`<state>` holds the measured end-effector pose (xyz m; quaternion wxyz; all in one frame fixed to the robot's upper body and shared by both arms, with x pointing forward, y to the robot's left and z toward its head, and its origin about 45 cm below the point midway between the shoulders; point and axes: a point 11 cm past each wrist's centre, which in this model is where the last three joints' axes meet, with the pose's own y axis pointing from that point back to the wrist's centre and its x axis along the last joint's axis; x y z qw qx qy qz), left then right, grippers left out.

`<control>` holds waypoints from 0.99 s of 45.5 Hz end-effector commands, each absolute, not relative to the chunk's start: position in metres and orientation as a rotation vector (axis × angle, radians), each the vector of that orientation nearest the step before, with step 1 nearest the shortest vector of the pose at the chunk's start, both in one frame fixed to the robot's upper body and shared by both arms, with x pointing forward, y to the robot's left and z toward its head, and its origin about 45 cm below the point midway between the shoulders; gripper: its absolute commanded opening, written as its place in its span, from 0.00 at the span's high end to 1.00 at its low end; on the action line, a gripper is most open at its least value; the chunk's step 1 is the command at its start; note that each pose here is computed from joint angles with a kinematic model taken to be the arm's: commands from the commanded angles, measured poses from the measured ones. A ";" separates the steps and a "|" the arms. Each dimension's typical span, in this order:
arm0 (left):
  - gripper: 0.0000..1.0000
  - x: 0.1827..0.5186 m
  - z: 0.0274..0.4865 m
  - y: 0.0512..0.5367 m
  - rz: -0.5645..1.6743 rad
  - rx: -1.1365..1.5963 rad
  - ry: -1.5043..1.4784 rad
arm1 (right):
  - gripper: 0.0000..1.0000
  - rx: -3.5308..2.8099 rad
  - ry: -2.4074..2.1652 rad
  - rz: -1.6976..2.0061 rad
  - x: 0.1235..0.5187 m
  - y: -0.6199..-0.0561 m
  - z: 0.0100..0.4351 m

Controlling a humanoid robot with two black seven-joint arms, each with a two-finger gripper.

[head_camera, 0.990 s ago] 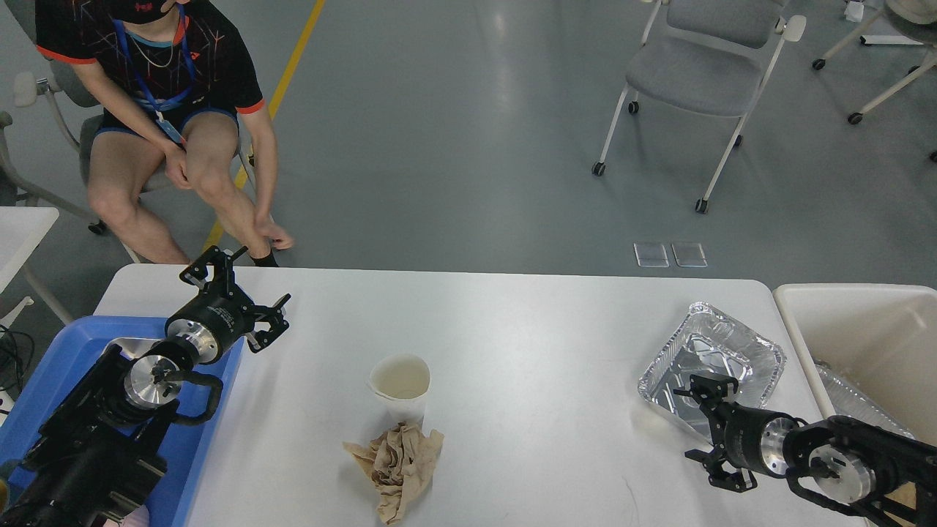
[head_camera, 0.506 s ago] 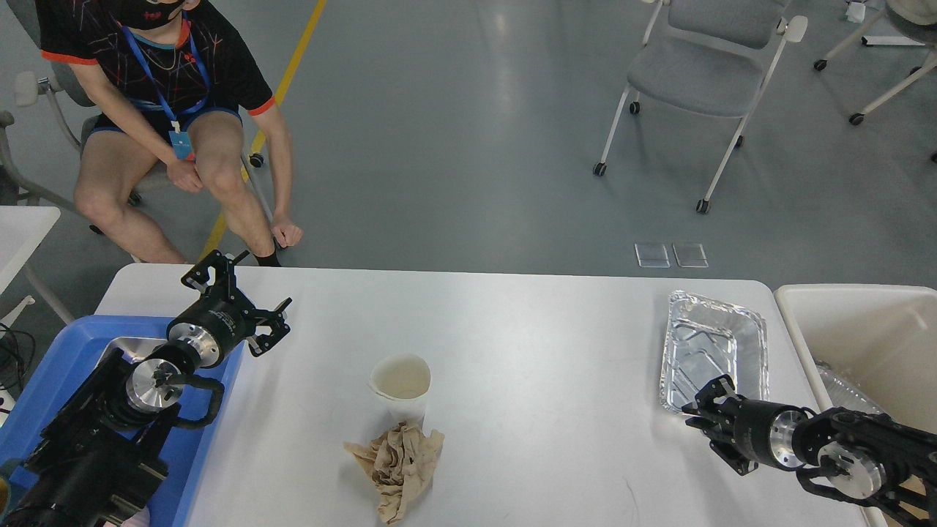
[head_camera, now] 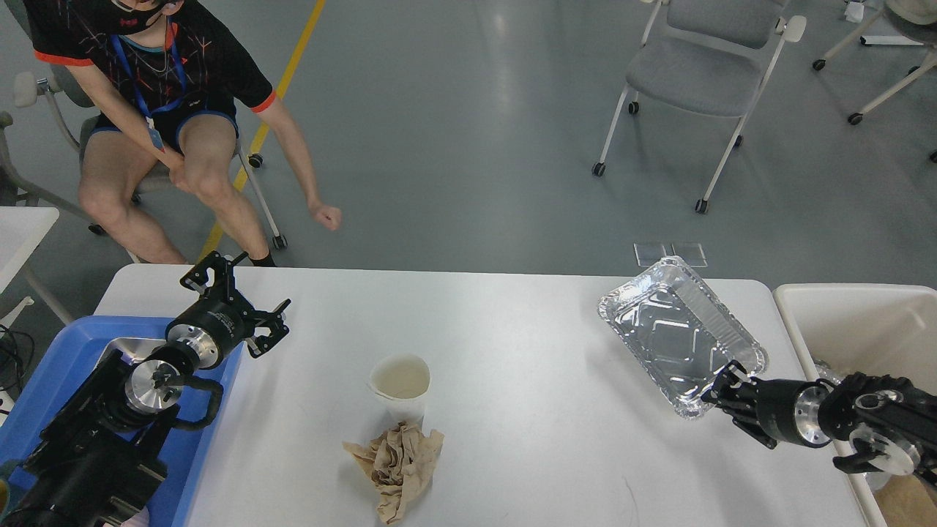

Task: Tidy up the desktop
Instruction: 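Lift the foil tray and place it at the table center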

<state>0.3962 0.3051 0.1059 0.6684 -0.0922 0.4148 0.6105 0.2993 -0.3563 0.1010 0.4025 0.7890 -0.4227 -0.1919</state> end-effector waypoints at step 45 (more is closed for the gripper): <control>0.03 0.383 0.092 0.312 1.391 -0.184 0.957 | 1.00 2.045 -0.025 0.063 0.379 -0.201 0.235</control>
